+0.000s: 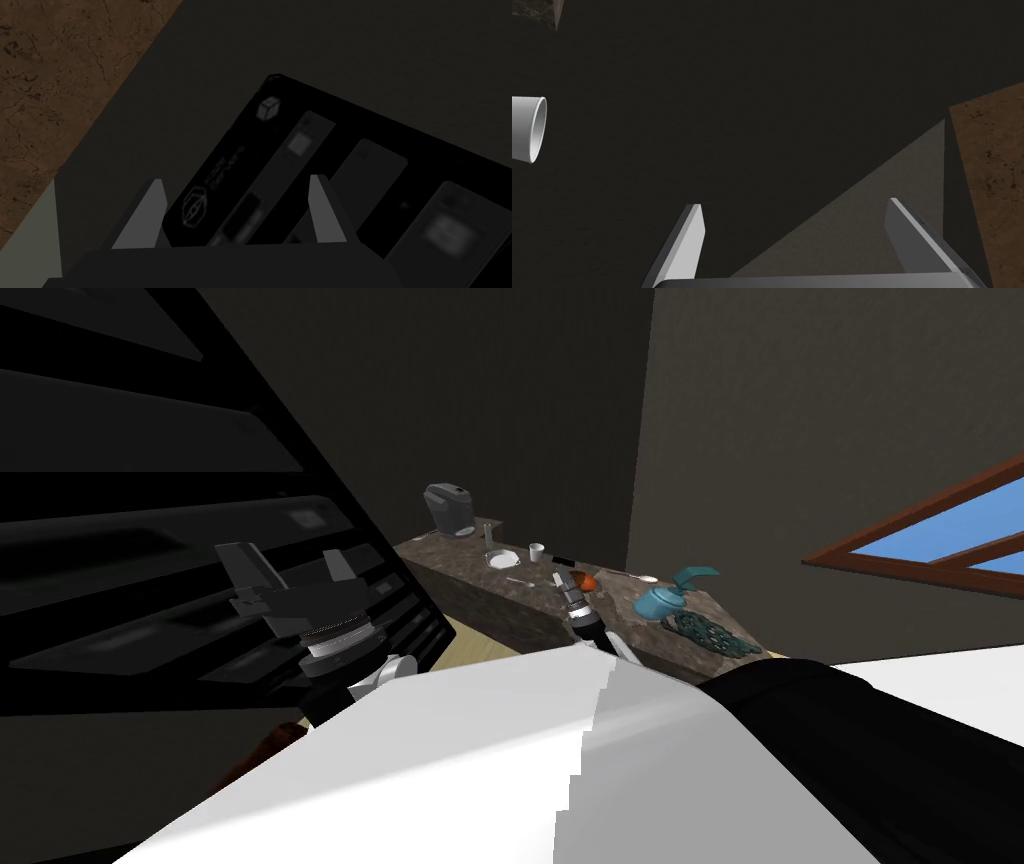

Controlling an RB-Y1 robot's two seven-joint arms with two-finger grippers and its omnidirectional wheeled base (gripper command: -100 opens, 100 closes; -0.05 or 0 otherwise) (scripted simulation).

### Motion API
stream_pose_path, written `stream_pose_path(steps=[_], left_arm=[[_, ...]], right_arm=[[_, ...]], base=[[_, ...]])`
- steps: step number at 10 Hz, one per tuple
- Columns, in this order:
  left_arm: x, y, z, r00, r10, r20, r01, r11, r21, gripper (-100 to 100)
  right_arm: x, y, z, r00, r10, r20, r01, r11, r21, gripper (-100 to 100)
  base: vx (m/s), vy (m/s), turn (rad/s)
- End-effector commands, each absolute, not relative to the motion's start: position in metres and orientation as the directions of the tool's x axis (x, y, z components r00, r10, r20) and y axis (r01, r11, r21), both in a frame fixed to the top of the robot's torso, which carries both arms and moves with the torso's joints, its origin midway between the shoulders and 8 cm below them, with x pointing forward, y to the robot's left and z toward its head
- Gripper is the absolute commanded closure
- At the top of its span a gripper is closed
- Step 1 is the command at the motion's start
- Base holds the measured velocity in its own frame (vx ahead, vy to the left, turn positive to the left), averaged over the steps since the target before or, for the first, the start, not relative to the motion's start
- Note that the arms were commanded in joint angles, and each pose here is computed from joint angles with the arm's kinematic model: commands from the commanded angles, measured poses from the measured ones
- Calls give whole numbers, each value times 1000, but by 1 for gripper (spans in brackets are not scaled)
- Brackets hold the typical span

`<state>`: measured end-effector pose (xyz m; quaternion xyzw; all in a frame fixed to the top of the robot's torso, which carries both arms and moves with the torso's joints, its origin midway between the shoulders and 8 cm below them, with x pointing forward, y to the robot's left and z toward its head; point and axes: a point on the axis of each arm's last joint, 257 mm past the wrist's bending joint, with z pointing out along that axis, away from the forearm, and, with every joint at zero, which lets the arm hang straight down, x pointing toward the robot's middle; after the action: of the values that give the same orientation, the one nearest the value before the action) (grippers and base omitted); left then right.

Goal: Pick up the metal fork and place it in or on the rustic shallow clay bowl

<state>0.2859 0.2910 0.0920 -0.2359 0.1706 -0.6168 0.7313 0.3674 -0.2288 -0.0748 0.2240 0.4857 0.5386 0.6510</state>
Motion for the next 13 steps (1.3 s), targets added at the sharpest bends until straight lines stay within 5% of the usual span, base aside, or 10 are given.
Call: stream_pose_path(steps=[1,13], left_arm=[[286,291,92,181,-983,41,822,128,-556,0],[286,291,92,181,-983,41,822,128,-556,0]], right_arm=[[368,-227,-94,-85,891,-446,-458,362,812,-100],[359,-242,-192,-284,672,-684,-362,585,726,-100]], base=[[23,-9,194],[2,-5,93]])
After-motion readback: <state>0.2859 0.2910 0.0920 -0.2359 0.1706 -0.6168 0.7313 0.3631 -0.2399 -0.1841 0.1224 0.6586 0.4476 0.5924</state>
